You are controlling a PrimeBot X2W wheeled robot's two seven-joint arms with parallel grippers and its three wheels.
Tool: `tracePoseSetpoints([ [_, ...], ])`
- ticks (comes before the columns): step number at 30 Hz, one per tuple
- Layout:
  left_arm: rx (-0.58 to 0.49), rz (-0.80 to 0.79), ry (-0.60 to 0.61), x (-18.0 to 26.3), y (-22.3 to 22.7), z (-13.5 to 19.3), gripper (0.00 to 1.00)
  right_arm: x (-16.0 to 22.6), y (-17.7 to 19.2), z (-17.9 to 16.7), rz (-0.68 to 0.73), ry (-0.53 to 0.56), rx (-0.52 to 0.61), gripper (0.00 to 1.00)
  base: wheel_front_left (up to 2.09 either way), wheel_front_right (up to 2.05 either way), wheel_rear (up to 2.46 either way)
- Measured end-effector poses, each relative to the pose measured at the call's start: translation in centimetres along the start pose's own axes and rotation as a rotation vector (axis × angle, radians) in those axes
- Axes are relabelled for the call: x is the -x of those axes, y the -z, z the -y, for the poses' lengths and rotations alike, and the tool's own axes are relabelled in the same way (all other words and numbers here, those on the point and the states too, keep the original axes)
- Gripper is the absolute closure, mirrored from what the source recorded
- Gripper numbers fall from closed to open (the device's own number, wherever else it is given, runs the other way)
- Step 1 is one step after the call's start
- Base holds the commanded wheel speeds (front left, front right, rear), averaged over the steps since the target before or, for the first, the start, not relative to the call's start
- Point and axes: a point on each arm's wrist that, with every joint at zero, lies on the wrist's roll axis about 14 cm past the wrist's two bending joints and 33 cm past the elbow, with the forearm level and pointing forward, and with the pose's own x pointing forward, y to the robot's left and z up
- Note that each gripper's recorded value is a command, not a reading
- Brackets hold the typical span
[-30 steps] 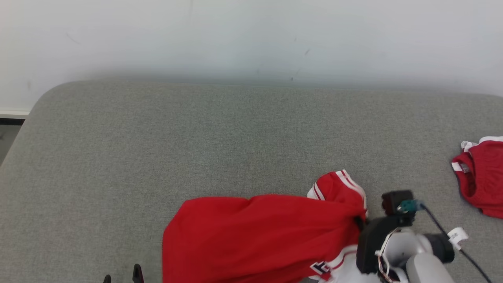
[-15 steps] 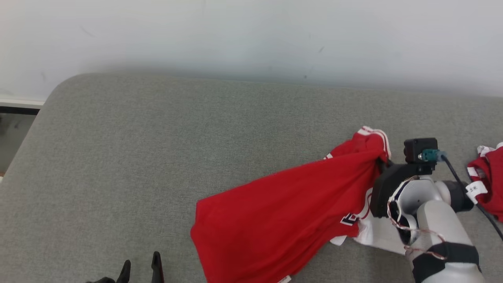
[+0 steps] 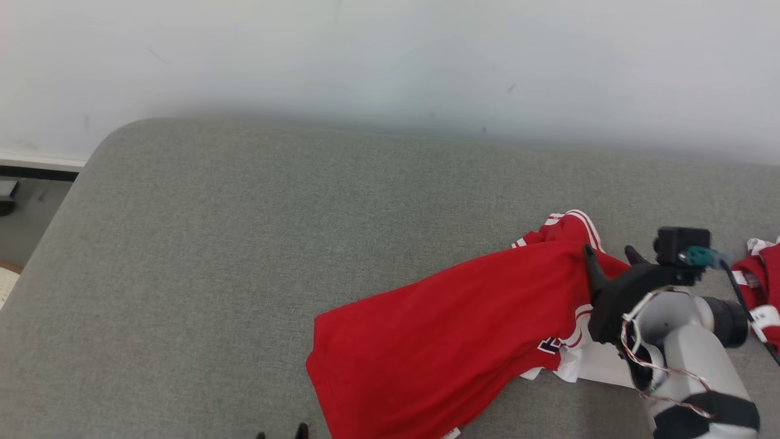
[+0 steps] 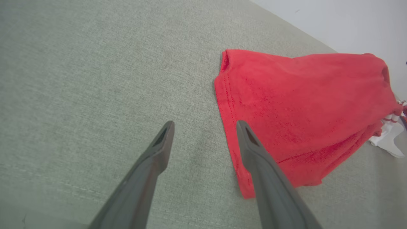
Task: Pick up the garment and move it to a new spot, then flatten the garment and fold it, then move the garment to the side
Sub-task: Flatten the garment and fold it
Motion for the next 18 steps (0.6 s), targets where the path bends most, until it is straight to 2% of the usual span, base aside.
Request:
tracePoseSetpoints([
  [5,0.042,-0.133,0.068,0.2,2.6,1.8,0.00,2.6,0.1,1.9,0.050,0.041,-0.047,0.00,0.00,0.00,0.00],
  [12,-0.003,-0.294,0.116,-0.1,5.6,3.1,0.00,6.0,1.0,3.7,0.045,0.084,-0.063,0.00,0.00,0.00,0.00],
  [18,-0.024,-0.347,0.134,-1.1,6.6,3.8,0.00,7.5,2.7,3.9,0.007,0.078,-0.112,0.00,0.00,0.00,0.00],
])
